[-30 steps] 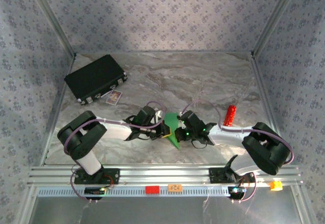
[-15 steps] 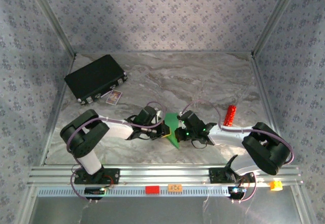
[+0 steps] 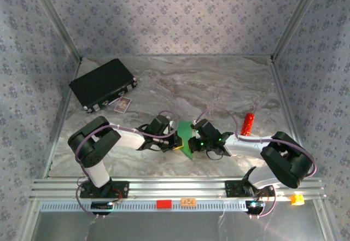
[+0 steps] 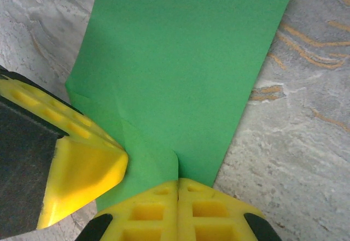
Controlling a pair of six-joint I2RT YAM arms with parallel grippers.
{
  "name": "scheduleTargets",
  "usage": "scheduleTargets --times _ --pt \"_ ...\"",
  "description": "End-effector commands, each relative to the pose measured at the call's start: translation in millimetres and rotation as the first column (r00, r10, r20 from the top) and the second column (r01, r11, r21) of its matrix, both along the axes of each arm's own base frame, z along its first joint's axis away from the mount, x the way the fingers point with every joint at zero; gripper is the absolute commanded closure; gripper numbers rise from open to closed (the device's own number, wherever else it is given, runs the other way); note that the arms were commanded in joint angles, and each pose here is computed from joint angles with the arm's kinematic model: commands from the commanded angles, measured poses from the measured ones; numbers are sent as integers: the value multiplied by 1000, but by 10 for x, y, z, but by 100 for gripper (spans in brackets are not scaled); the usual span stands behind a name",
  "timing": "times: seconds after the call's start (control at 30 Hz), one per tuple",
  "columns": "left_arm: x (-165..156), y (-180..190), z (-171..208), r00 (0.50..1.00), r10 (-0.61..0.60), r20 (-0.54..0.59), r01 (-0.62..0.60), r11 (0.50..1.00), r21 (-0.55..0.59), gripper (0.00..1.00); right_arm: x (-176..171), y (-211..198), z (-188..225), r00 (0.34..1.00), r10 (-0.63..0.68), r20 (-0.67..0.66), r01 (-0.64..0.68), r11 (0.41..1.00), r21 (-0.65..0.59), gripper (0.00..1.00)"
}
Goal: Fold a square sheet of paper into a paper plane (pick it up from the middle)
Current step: Third fold the triangle at the center of the table.
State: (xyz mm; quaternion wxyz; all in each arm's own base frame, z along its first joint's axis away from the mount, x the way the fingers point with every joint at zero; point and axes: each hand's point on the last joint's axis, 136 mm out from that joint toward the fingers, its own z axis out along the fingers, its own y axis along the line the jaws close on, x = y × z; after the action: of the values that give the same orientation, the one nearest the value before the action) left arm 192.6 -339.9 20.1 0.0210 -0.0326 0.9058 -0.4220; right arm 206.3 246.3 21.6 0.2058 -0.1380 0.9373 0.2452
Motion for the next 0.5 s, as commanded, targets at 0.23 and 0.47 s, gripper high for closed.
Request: scheduleTargets --times 0.23,0.47 --pt "4 40 -114 1000 1 -17 0 999 43 100 109 -85 444 996 -74 40 72 996 51 69" --pt "7 43 -110 1000 2 -13 -1 999 44 100 -155 32 581 999 21 -50 -11 981 192 72"
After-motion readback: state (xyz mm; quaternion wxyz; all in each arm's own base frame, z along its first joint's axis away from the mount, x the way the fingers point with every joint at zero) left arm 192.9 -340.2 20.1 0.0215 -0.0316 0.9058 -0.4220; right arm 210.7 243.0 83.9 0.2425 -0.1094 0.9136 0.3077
